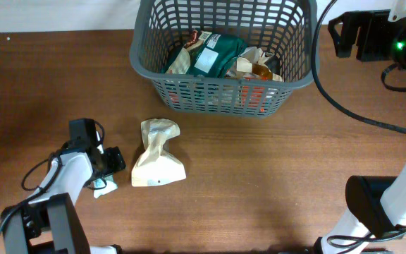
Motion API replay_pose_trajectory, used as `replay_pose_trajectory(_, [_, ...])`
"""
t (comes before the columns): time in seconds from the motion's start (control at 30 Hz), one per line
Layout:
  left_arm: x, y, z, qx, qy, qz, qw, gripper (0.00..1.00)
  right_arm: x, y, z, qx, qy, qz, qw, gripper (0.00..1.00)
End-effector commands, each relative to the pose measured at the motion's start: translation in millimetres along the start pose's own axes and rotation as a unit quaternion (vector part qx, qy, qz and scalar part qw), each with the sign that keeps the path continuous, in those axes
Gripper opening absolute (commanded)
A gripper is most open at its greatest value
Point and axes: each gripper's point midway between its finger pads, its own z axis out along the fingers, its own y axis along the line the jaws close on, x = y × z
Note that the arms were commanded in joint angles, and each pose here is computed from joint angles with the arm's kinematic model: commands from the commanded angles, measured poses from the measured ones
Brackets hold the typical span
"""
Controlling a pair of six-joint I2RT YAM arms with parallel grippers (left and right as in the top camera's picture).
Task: Pack container
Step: 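Lift the tissue pack with the left gripper toward the basket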
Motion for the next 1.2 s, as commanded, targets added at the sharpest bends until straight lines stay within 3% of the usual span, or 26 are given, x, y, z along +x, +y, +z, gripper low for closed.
replay_pose_trajectory(0.0, [23, -2, 21, 0.009, 0.05, -0.006, 0.999, 0.82, 2, 3, 1, -0.004, 0.004, 0.003, 1.0, 0.99])
replay_pose_trajectory(0.07, [27, -1, 25, 0.007, 0.059, -0.006, 0.998, 0.75, 2, 2, 0, -0.003, 0.004, 0.004, 1.0, 0.99])
replay_pose_trajectory(0.1, [28, -1, 26, 0.006, 0.062, -0.005, 0.998, 0.65, 2, 3, 1, -0.004, 0.004, 0.004, 1.0, 0.99])
replay_pose_trajectory(0.13, [28, -1, 27, 0.006, 0.063, -0.005, 0.998, 0.42, 2, 3, 1, -0.004, 0.004, 0.004, 1.0, 0.99])
replay_pose_trajectory(0.23, [28, -2, 27, 0.008, 0.061, -0.006, 0.998, 0.02, 2, 4, 1, -0.007, 0.004, 0.006, 1.0, 0.99])
replay_pose_trajectory(0.5, [24, -9, 25, 0.028, 0.058, -0.007, 0.998, 0.02, 2, 4, 0, -0.009, 0.004, 0.007, 1.0, 0.99])
replay_pose_trajectory(0.63, [-5, -20, 10, 0.053, 0.023, -0.007, 0.998, 0.01, 2, 4, 0, -0.009, 0.004, 0.007, 1.0, 0.99])
replay_pose_trajectory(0.9, [-132, -40, -120, 0.095, -0.165, 0.009, 0.982, 0.02, 2, 4, 1, -0.009, 0.004, 0.008, 1.0, 0.99])
replay_pose_trajectory(1.03, [-181, -46, -212, 0.118, -0.275, 0.01, 0.954, 0.02, 2, 4, 1, -0.009, 0.004, 0.007, 1.0, 0.99])
replay_pose_trajectory(1.17, [-211, -71, -299, 0.187, -0.376, 0.067, 0.905, 0.02, 2, 4, 1, -0.009, 0.004, 0.007, 1.0, 0.99])
